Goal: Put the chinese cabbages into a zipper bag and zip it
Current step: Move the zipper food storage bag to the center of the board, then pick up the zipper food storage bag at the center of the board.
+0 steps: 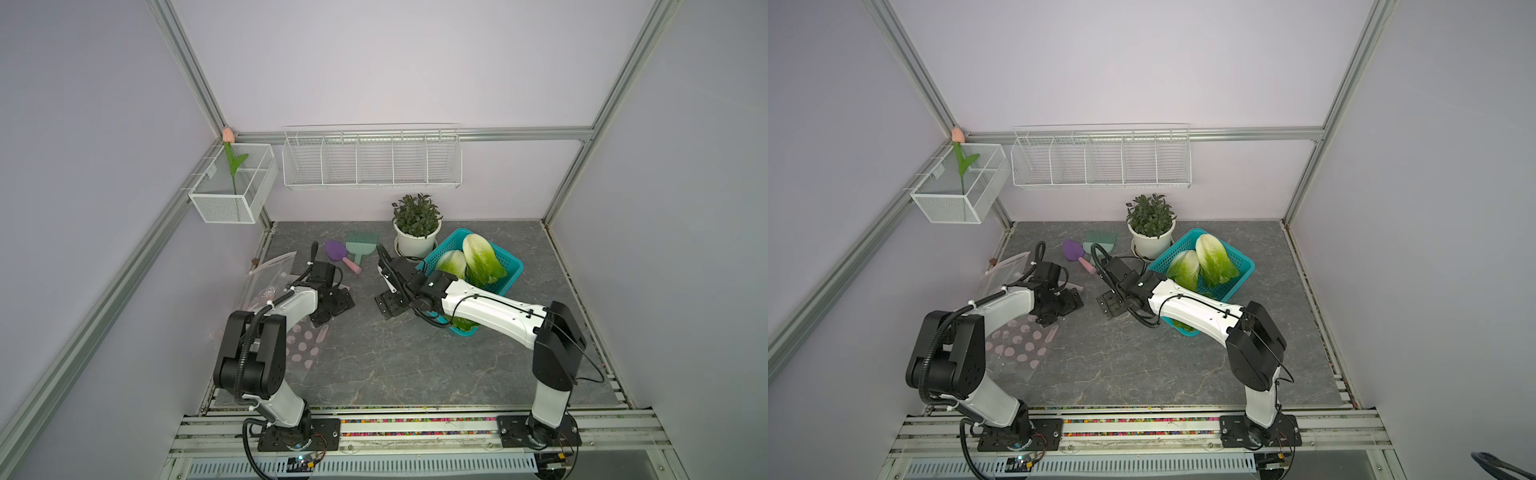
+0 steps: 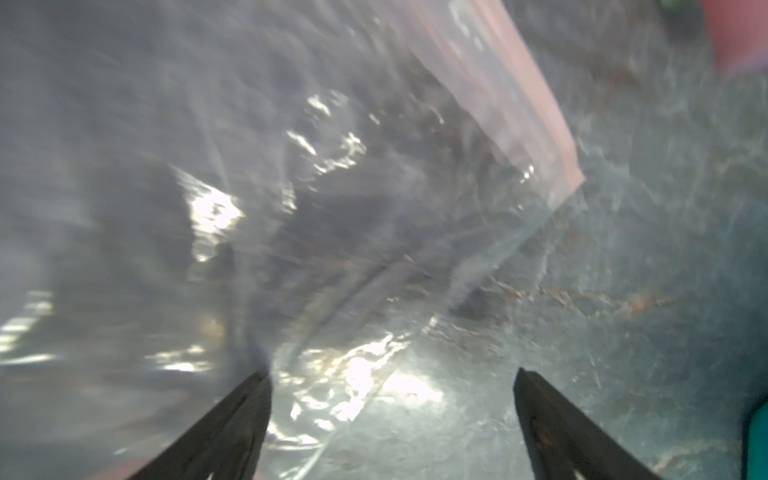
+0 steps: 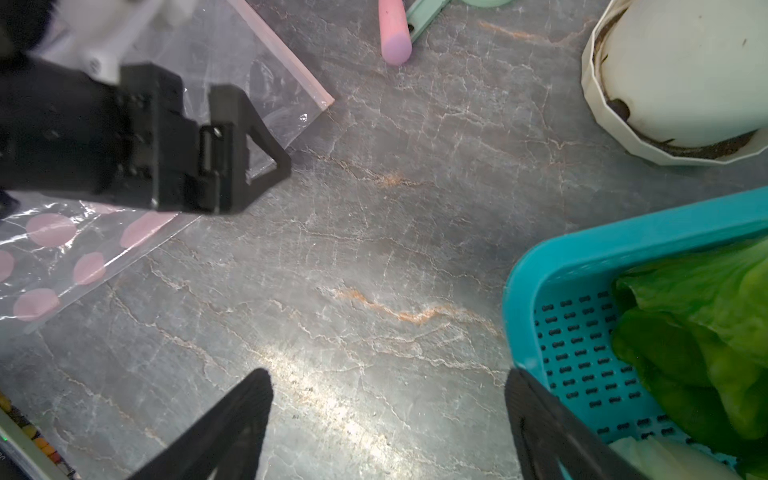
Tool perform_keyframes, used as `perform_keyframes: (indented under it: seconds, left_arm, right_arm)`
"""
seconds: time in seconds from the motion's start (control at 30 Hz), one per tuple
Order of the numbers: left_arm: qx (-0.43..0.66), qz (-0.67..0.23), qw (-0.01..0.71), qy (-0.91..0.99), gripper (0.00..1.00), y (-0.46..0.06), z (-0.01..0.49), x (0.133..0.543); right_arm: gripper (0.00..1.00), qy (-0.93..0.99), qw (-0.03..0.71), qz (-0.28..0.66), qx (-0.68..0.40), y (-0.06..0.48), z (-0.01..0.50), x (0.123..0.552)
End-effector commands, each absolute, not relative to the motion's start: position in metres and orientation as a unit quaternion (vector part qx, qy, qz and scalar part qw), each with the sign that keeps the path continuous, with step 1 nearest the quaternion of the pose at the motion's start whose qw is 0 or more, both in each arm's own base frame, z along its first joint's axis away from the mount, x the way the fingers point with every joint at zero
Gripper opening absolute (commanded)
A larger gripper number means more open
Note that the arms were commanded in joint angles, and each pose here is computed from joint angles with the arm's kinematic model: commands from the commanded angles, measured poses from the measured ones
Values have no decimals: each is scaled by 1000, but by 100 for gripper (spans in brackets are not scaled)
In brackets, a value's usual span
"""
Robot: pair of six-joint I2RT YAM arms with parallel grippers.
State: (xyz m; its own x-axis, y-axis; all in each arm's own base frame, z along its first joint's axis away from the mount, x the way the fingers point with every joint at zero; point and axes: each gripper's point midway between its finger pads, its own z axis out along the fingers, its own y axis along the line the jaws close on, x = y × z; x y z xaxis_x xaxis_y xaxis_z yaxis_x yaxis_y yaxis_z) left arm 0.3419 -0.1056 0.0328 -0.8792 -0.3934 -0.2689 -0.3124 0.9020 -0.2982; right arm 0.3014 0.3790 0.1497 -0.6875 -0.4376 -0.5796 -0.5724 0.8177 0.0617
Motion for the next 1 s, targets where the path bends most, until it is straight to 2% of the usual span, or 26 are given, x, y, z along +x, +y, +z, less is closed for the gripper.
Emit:
perform_keyframes:
  seconds: [0.0, 0.13, 0.3, 0.4, 0.5, 0.6, 0.77, 0.87, 0.97]
  left_arm:
    - [-179, -202, 150, 951, 94, -163, 20, 338]
    - [-137, -230, 133, 954, 92, -211, 18, 328]
    - [-86, -212, 170, 959, 91, -204, 75, 328]
    - [-87, -158, 199, 963, 91, -169, 115, 325]
    - [-134, -125, 236, 954, 91, -117, 153, 321]
    - [-174, -57, 289, 940, 99, -64, 173, 314]
    - [-257, -30, 241, 935, 99, -8, 132, 297]
    - [-226, -56, 211, 949, 99, -24, 110, 299]
    - [-207, -17, 155, 966, 99, -31, 80, 291]
  right_arm:
    - [91, 909, 303, 149, -246, 373, 172, 302]
    - [90, 912, 313, 165, -206, 357, 177, 307]
    - [89, 916, 316, 168, -181, 343, 178, 310]
    - [88, 916, 306, 183, -183, 353, 175, 308]
    - [87, 915, 289, 195, -203, 380, 167, 298]
    - [87, 915, 271, 204, -218, 408, 153, 286]
    - [87, 911, 245, 218, -251, 450, 136, 275]
    - [87, 911, 234, 220, -257, 460, 125, 274]
    - [87, 913, 229, 213, -261, 463, 116, 276]
